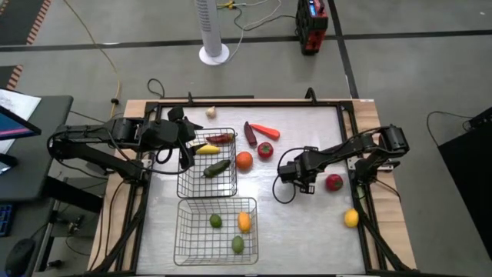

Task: Sort produce into baskets
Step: Put the top yellow lemon into the gold wire basket

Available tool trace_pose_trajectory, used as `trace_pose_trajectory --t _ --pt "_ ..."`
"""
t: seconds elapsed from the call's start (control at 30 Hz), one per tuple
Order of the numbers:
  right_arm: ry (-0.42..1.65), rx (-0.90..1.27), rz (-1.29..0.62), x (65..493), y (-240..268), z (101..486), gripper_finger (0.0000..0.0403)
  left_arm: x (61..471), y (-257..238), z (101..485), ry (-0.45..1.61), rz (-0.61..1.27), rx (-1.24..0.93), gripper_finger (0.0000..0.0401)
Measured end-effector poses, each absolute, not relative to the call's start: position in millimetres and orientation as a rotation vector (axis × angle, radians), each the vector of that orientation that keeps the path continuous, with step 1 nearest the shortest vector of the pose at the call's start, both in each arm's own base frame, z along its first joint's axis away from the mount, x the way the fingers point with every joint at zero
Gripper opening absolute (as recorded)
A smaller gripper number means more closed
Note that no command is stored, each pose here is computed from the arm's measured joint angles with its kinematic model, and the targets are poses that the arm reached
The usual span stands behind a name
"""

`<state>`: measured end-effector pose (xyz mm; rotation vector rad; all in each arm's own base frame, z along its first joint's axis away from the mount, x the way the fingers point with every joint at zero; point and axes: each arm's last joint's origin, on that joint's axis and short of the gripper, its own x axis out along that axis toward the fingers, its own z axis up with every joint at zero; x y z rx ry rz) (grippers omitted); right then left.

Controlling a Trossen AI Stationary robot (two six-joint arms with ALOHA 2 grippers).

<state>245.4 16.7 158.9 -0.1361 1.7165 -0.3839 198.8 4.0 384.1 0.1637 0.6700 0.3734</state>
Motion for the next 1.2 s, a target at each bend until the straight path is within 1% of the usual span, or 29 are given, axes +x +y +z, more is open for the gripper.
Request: trace_pose_trajectory --t 0.1,0.17,0.23,0.33,0.43,0.53,0.77,0.83,0.9,1.0,1.1,1.2 --pt "1.718 -0.137 -0.384 245 17 159 0.0257 199 4 384 0.670 0.373 0.164 0.0249" --pt "1.707 -0.134 -0.383 246 17 159 0.0293 199 4 384 0.670 0.373 0.164 0.0249" --pt "1.687 -0.123 -0.375 248 18 158 0.0319 199 4 384 0.669 0.373 0.163 0.0249" --pt "1.690 -0.078 -0.341 249 19 158 0.0342 199 4 384 0.669 0.373 0.163 0.0249" --pt "1.704 0.005 -0.340 248 18 158 0.0351 199 4 384 0.669 0.374 0.159 0.0249" --pt "1.674 0.107 -0.362 249 16 162 0.0351 199 4 384 0.669 0.373 0.159 0.0249" --pt "1.446 0.336 -0.514 257 8 185 0.0352 199 4 384 0.667 0.373 0.155 0.0249" --pt "1.368 0.379 -0.594 257 4 191 0.0352 199 4 384 0.666 0.374 0.151 0.0249" --pt "1.310 0.382 -0.693 255 0 195 0.0352 199 4 384 0.667 0.374 0.151 0.0249" --pt "1.262 0.367 -0.773 254 -3 197 0.0352 199 4 384 0.669 0.374 0.152 0.0249" --pt "1.213 0.376 -0.784 259 -3 196 0.0352 199 4 384 0.669 0.374 0.152 0.0249" --pt "1.210 0.370 -0.777 261 -1 186 0.0352 199 4 384 0.671 0.374 0.152 0.0249"
